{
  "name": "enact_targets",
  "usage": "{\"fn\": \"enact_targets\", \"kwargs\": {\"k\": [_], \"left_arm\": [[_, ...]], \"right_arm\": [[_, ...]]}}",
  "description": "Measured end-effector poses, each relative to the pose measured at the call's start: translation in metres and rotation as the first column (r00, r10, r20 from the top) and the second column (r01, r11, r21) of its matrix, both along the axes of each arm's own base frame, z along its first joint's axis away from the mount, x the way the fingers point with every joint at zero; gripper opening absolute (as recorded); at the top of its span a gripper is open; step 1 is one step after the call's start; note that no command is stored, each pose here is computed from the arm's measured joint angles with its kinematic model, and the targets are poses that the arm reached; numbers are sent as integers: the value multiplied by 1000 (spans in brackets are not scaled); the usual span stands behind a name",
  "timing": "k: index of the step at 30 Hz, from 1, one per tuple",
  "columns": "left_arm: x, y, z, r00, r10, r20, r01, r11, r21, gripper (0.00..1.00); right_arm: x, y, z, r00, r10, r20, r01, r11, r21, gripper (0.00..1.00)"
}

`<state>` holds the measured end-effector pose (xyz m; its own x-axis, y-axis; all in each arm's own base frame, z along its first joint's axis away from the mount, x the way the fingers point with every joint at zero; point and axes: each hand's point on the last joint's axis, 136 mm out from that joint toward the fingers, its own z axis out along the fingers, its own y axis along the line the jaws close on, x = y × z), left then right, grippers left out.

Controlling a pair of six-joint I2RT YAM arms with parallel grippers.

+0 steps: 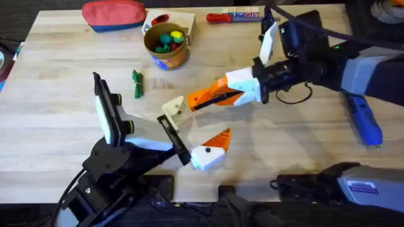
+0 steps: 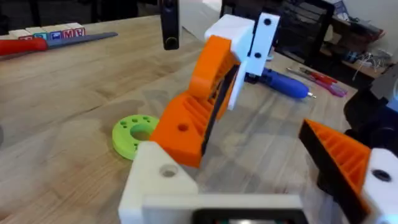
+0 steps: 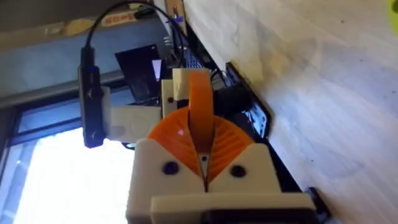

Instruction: Pick up the gripper from the table and insert it into the empty holder that is missing its gripper. Then pick up a screw, insert it into the mounting hole, and use the screwdriver to tighten it. Finally, clean up the table by picking up the vegetable and placing it into the bucket.

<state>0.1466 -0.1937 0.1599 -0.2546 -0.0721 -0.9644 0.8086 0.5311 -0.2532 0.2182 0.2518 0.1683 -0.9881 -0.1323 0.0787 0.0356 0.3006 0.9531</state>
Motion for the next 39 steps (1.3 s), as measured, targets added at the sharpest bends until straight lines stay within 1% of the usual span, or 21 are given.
{"fn": "enact_targets", "kwargs": {"k": [5,16,32,34,39], "left_arm": [[0,0,0,1000,4,-6,-4,1000,-3,988],[4,3,-1,1000,29,-12,-29,1000,-4,988],[3,2,-1,1000,25,-19,-25,1000,-8,988],[4,2,-1,999,27,-19,-27,1000,-8,988],[3,2,0,1000,21,-14,-21,1000,-7,987]], "right_arm": [[-5,8,6,999,33,-22,-32,999,38,3],[-10,14,4,998,53,-40,-52,998,33,3],[-7,14,-8,995,63,-81,-60,997,39,3],[-6,15,-8,995,69,-75,-66,997,50,3],[-3,18,-1,996,89,-21,-86,992,93,3]]}}
